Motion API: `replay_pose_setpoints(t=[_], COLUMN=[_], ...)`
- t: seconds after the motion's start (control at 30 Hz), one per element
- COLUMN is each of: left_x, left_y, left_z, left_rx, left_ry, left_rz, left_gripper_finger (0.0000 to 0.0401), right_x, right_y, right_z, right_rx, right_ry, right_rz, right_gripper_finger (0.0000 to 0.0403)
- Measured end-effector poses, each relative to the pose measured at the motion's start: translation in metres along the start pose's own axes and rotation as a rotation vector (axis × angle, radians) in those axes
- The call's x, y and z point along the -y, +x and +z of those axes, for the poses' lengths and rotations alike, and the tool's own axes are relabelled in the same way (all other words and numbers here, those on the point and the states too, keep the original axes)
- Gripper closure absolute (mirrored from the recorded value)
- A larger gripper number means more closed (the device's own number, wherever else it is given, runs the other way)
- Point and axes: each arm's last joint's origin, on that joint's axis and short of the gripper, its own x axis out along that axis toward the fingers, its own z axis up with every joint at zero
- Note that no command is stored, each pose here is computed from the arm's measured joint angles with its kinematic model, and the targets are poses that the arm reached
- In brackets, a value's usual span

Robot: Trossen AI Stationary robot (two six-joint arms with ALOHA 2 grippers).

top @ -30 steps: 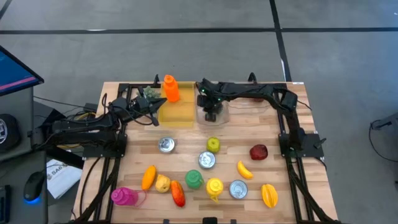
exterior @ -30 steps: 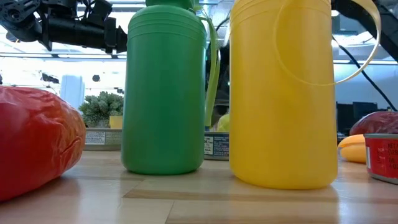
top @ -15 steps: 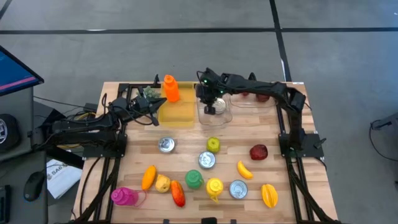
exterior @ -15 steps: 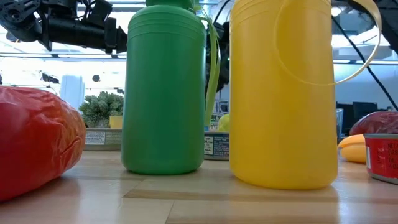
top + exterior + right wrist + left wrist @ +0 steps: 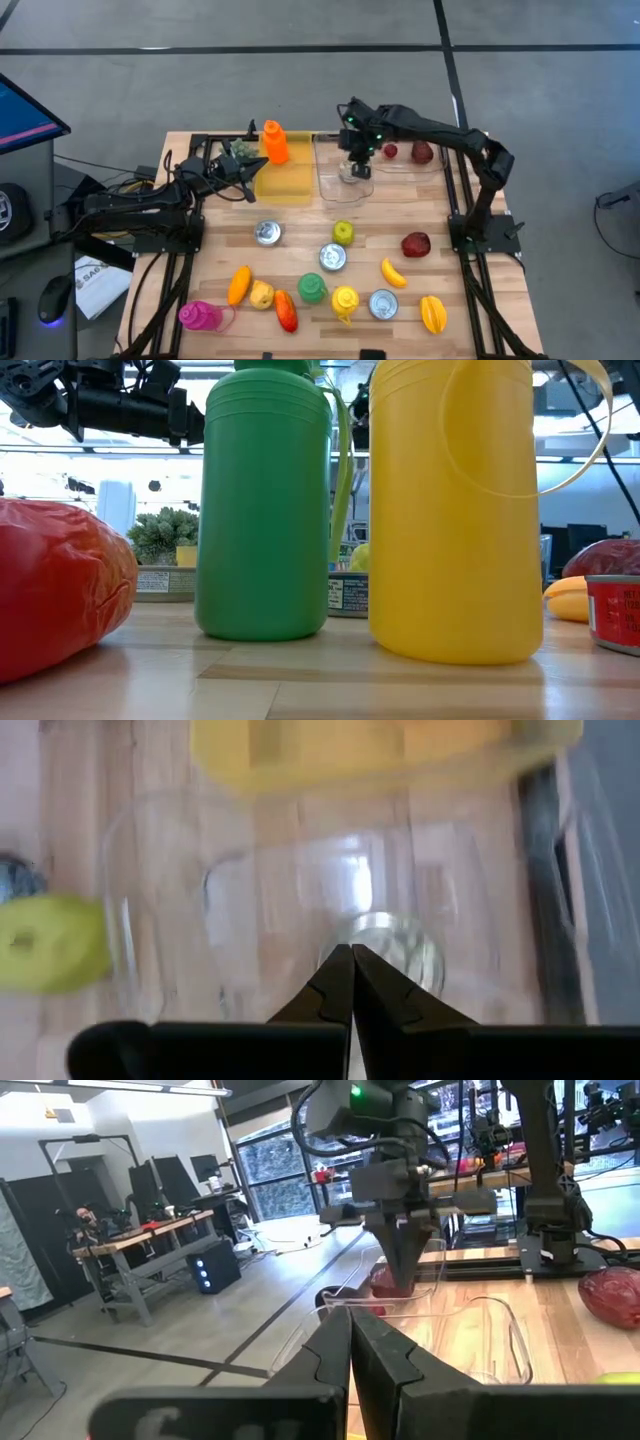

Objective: Pick & Place Food Item
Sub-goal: Adjust the right transparent bin

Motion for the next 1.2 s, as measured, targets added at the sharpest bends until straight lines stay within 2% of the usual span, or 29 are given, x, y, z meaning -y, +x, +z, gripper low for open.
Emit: replay_pose_setpoints(t=[0.17,0.3,0.4,0.6,0.87,0.97,1.2], left_x=[0.0,0.0,0.0,0.0,0.0,0.0,0.0], left_y=[0.0,0.0,0.0,0.0,0.0,0.0,0.0], left_z=[0.0,0.0,0.0,0.0,0.0,0.0,0.0], left_rx=[0.0,0.0,0.0,0.0,-0.001,-0.001,0.0], left_ry=[0.0,0.0,0.0,0.0,0.0,0.0,0.0], left_rz=[0.0,0.0,0.0,0.001,0.004,0.003,0.003], left_gripper_finger=[0.04,0.04,0.04,0.04,0.04,0.04,0.04], right_x=[0.017,0.036,0.053,0.078,0.065,0.059,0.047], right_y=[-0.025,-0.033,-0.028,0.002,0.032,0.039,0.047], right_z=[-0.018,-0.036,-0.055,-0.091,-0.096,-0.09,-0.078], right_rx=[-0.022,-0.053,-0.072,-0.046,-0.065,-0.091,-0.08], right_ry=[0.08,0.146,0.193,0.281,0.268,0.257,0.248], right_rz=[-0.024,-0.042,-0.059,-0.111,-0.088,-0.126,-0.125], right_gripper_finger=[0.0403,0.0403,0.0403,0.0403,0.0403,0.0403,0.0403])
